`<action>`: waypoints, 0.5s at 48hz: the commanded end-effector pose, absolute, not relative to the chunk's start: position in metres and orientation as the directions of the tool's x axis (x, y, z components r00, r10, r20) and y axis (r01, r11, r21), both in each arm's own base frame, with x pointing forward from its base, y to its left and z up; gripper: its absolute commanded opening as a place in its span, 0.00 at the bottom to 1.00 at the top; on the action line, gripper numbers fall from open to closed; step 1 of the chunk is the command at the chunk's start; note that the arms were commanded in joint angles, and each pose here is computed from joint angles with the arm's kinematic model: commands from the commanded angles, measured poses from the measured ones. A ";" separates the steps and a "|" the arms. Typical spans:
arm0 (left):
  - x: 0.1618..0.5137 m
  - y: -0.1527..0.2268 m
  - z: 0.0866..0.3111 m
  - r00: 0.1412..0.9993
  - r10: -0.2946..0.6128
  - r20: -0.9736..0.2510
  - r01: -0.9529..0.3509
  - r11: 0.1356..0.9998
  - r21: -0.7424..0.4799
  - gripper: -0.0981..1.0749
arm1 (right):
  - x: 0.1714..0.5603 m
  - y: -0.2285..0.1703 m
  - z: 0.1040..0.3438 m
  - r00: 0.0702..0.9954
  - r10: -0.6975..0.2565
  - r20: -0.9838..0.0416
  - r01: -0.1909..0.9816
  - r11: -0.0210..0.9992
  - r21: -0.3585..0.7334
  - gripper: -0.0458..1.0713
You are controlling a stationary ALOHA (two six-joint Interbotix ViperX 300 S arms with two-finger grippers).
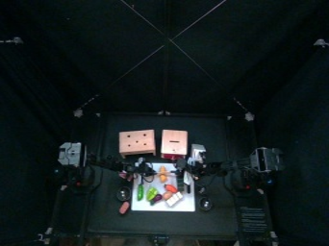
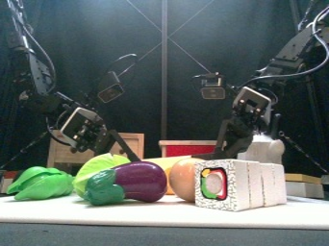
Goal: Cut corn
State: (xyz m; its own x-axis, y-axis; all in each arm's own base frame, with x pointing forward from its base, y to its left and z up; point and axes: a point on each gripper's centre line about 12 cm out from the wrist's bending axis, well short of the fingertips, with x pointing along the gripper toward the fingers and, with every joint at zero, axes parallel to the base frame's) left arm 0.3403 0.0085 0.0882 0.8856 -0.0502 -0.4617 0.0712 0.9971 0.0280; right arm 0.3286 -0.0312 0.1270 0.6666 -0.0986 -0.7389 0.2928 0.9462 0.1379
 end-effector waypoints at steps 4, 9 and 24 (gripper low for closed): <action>0.340 0.002 0.104 0.903 -0.068 -0.425 0.092 0.995 0.038 0.44 | 0.327 -0.035 0.146 0.699 -0.123 -0.704 0.307 0.941 0.140 0.35; 0.338 0.003 0.106 0.905 -0.067 -0.421 0.092 0.995 0.040 0.44 | 0.327 -0.035 0.148 0.704 -0.123 -0.700 0.306 0.941 0.143 0.35; 0.339 0.002 0.105 0.904 -0.069 -0.423 0.096 0.994 0.043 0.44 | 0.328 -0.033 0.147 0.700 -0.119 -0.704 0.305 0.941 0.145 0.35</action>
State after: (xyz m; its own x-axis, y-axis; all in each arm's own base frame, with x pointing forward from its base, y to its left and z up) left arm 0.3380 0.0084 0.1002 0.8986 -0.0497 -0.4359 0.0713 0.9969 0.0333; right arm 0.3276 -0.0307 0.1384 0.6895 -0.1033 -0.7169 0.2910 0.9459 0.1435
